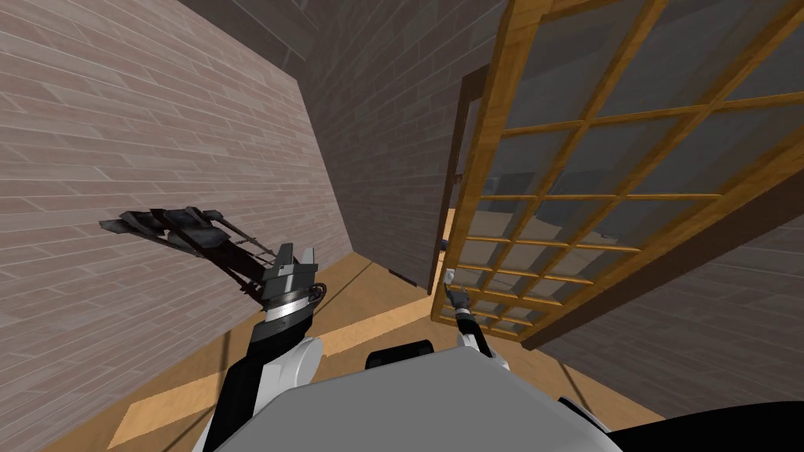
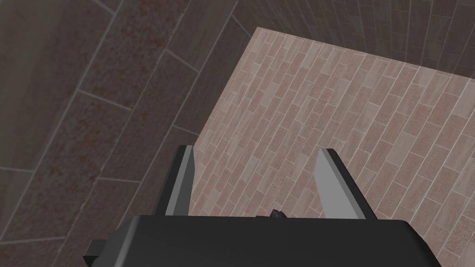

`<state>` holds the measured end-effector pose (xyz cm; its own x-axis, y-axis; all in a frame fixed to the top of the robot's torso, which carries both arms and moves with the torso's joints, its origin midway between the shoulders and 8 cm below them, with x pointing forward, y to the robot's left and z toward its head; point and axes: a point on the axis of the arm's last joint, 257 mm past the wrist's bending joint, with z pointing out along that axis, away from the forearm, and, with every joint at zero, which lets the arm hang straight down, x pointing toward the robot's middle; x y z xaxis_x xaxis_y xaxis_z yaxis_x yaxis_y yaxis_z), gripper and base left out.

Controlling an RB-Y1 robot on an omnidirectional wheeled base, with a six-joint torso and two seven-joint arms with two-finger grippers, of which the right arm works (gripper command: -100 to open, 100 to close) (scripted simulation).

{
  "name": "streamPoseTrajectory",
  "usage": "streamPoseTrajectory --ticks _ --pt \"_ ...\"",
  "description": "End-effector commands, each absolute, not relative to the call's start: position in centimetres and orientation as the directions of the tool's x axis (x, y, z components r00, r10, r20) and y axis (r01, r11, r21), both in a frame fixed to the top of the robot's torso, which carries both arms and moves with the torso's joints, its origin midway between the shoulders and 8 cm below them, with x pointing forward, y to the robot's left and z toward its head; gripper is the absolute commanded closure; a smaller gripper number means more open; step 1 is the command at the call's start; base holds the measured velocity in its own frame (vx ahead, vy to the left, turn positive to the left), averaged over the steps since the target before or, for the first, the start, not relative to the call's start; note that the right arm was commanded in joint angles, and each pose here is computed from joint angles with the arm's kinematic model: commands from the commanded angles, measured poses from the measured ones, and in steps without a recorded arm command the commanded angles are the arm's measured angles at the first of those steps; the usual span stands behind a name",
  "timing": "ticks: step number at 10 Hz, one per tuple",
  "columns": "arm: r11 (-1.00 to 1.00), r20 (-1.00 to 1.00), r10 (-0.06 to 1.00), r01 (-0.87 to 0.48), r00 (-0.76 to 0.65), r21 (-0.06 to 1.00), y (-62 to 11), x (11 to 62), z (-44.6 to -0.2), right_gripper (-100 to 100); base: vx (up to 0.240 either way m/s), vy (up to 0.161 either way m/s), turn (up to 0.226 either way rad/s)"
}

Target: Pull the door open

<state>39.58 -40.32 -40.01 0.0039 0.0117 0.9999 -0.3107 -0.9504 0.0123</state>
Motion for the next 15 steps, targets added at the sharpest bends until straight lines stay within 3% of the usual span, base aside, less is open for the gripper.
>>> streamPoseTrajectory --ticks 1,4,5,10,15 --pt "-0.947 1.0 0.011 -0.322 0.003 0.011 -41.5 39.2 -40.1 -100 0.153 -0.018 0.063" --pt "-0.941 1.0 0.014 -0.339 0.006 0.015 -43.3 38.4 -40.2 -100 0.181 -0.001 0.091" --pt "-0.941 1.0 0.014 -0.339 0.006 0.015 -43.3 38.4 -40.2 100 -0.017 -0.003 -0.031" --pt "-0.941 1.0 0.014 -0.339 0.006 0.015 -43.3 38.4 -40.2 100 -0.02 -0.003 0.001" --pt "-0.966 1.0 0.009 -0.258 0.001 0.009 -42.4 37.5 -40.1 100 -0.21 -0.023 0.109"
